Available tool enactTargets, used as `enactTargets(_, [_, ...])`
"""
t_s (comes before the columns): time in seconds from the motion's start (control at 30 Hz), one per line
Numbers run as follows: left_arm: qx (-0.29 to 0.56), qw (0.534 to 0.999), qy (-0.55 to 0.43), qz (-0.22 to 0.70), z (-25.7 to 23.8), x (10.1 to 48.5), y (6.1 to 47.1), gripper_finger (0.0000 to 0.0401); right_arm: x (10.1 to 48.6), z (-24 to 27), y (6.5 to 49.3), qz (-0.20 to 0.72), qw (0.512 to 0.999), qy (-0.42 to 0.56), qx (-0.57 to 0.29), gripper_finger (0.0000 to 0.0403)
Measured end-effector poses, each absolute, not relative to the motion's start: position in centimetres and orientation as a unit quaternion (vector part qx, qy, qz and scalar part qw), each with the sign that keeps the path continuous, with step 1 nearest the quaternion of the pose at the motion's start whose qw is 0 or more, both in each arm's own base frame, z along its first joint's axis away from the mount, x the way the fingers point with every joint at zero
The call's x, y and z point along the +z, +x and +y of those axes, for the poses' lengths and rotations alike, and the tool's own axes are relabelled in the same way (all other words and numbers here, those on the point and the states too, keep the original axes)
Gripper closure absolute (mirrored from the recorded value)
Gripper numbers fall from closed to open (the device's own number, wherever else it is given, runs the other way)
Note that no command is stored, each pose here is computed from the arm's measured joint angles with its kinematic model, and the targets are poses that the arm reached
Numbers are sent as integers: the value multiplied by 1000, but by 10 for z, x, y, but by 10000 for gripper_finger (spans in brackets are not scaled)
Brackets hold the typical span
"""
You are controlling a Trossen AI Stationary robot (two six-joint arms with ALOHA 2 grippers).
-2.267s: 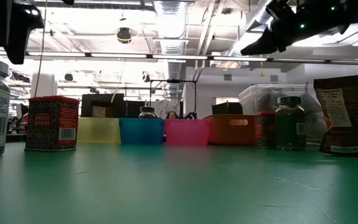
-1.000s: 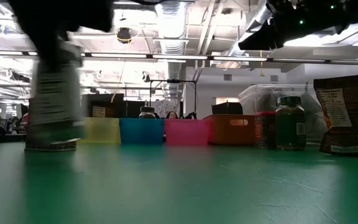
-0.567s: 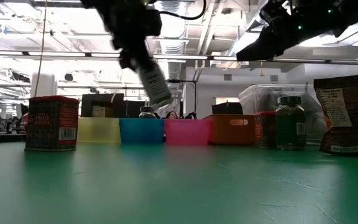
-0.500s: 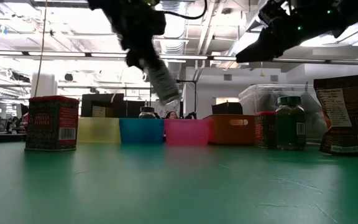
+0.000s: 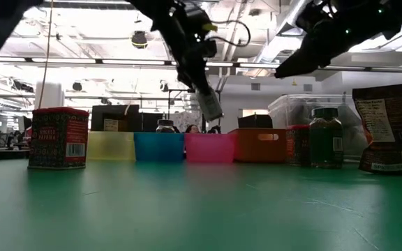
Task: Sort spices by type
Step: Put the left white spice bottle into the red bin
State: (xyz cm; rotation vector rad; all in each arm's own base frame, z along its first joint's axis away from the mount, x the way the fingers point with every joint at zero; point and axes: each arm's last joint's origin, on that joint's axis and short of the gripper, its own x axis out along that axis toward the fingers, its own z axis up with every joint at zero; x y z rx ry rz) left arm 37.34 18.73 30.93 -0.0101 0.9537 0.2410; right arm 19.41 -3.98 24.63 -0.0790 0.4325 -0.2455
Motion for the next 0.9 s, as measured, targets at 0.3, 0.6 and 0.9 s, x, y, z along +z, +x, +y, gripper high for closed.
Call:
enactTargets(0.3, [135,862,-37,487,255,276,386,203,239,-40,193,225,966,-34,-122,168])
enactTargets(0.6, [120,838,-50,530,273,245,395,202,240,-40,193,224,966,-36,-122,168])
enactTargets(0.9, [121,836,-35,534,271,245,396,154,240,-40,193,222,967,-37,-122,168])
